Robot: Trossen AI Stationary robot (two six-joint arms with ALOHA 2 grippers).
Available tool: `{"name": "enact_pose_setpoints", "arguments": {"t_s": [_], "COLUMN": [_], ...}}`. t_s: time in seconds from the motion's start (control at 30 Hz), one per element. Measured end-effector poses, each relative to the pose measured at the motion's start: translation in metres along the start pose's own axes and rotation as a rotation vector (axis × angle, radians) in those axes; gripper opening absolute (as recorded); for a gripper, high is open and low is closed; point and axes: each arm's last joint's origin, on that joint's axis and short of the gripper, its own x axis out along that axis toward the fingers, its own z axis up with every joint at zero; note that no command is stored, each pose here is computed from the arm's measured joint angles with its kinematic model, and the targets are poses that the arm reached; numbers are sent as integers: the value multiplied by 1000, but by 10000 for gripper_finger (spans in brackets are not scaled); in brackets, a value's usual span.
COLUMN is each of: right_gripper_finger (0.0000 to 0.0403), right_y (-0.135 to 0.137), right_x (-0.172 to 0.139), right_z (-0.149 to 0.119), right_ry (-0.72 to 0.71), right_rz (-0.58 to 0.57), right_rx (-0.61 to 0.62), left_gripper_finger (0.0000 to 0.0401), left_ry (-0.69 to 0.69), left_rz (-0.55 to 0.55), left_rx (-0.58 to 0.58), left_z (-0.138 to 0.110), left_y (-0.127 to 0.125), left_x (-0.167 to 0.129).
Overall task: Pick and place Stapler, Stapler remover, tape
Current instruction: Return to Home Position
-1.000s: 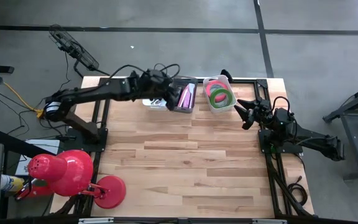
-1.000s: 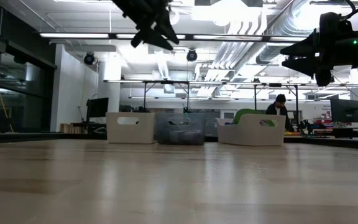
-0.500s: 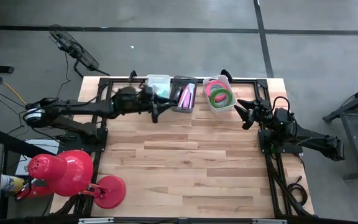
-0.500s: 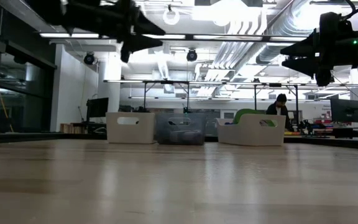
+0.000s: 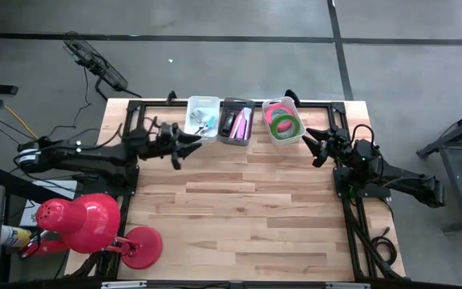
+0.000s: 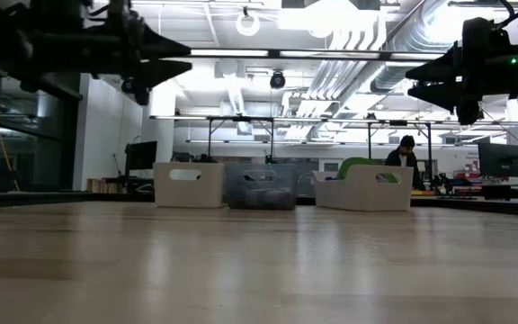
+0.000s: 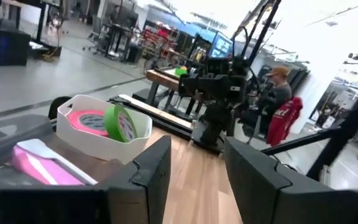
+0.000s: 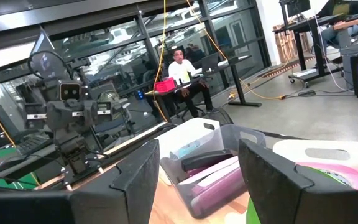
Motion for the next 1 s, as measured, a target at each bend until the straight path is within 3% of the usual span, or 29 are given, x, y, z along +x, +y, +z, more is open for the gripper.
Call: {"name": "enact_pose_setpoints", "arguments": {"t_s": [0.37, 0.7, 1.0], "right_gripper_finger": [209, 209, 208], "right_y": [0, 0, 0], "right_x": [0, 0, 0], "right_z": [0, 0, 0], "right_ry": [0, 0, 0], "right_rz": [0, 0, 0], "right_rx": [0, 0, 0], "left_gripper_finger": [147, 147, 147], "left_ry": [-2, -55, -9], "left_rz": [-183, -212, -192], "left_rx": [17, 29, 59], "left_z": [-16, -25, -29], "left_y": [-3, -1, 0], "left_x": [-42, -64, -69]}}
